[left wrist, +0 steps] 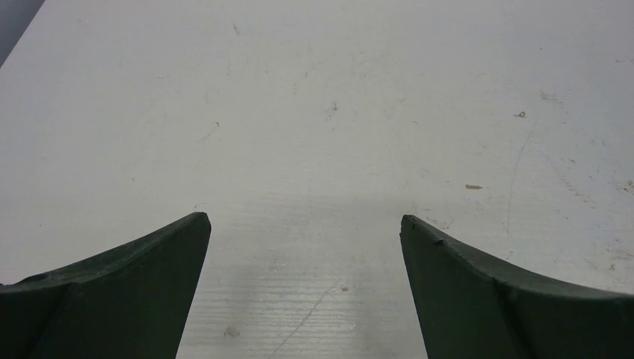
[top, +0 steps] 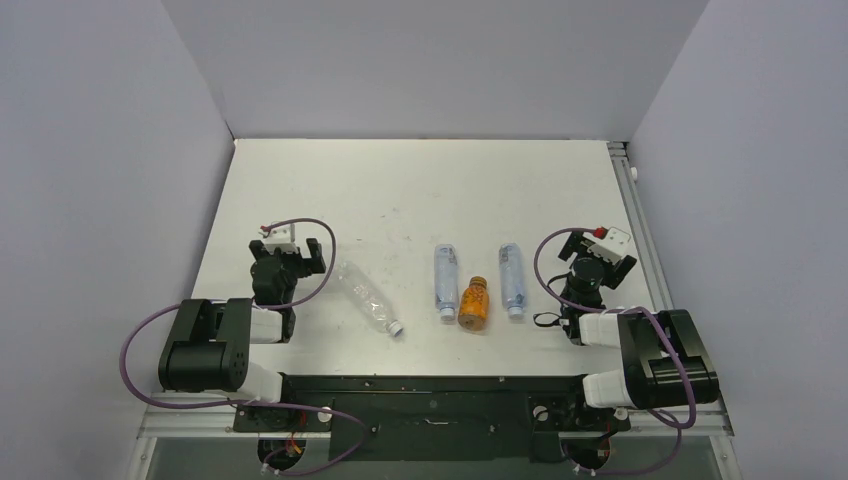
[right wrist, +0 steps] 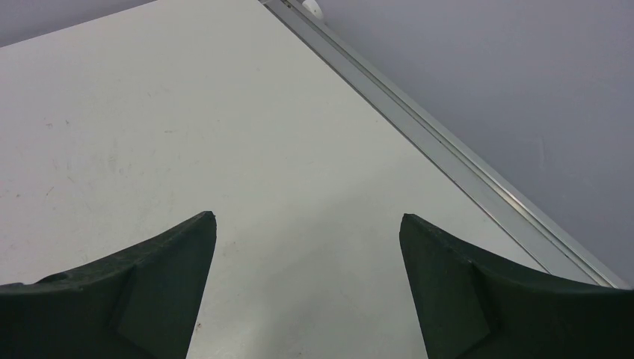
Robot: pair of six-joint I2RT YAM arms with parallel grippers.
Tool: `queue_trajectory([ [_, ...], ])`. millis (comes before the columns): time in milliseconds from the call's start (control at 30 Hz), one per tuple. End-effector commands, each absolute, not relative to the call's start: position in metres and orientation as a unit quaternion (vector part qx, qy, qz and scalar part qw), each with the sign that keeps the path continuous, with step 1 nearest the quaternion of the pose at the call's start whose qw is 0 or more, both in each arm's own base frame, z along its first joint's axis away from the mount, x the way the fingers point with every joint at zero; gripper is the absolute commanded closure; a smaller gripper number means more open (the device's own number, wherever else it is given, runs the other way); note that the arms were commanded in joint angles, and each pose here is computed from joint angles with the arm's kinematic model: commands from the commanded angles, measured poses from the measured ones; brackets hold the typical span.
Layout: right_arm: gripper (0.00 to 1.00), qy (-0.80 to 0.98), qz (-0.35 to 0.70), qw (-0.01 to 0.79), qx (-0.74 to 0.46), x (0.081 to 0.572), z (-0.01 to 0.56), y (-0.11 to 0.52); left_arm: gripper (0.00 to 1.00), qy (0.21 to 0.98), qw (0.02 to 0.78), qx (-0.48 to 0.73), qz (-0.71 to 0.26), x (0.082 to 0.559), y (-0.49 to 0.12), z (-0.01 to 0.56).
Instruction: Unscrew the bottle caps
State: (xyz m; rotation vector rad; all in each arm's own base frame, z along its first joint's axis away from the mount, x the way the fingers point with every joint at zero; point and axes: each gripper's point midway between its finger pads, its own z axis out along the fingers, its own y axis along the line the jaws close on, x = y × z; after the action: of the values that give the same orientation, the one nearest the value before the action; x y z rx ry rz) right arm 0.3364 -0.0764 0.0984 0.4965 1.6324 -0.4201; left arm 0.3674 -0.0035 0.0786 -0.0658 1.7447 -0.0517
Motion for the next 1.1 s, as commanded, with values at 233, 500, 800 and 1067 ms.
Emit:
queue_trajectory([
  [233,0.12,0.684,-0.188,0.661,0.245,0.345,0.144,-0.076,0.03,0.739,0.673,-0.019,-0.032,0.377,-0.005,0.105],
  [500,0.12,0.687,-0.002,0.697,0.206,0.376,0.219,-0.019,0.03,0.825,0.562,0.012,-0.052,0.399,-0.010,0.128],
  [800,0.12,0.752,0.240,0.605,0.104,0.395,0.263,0.104,0.03,0.894,0.417,0.128,-0.106,0.369,-0.036,0.162],
  [1067,0.12,0.848,0.223,0.460,-0.141,0.327,0.208,0.273,0.03,0.896,0.367,0.183,-0.168,0.346,-0.054,0.187],
])
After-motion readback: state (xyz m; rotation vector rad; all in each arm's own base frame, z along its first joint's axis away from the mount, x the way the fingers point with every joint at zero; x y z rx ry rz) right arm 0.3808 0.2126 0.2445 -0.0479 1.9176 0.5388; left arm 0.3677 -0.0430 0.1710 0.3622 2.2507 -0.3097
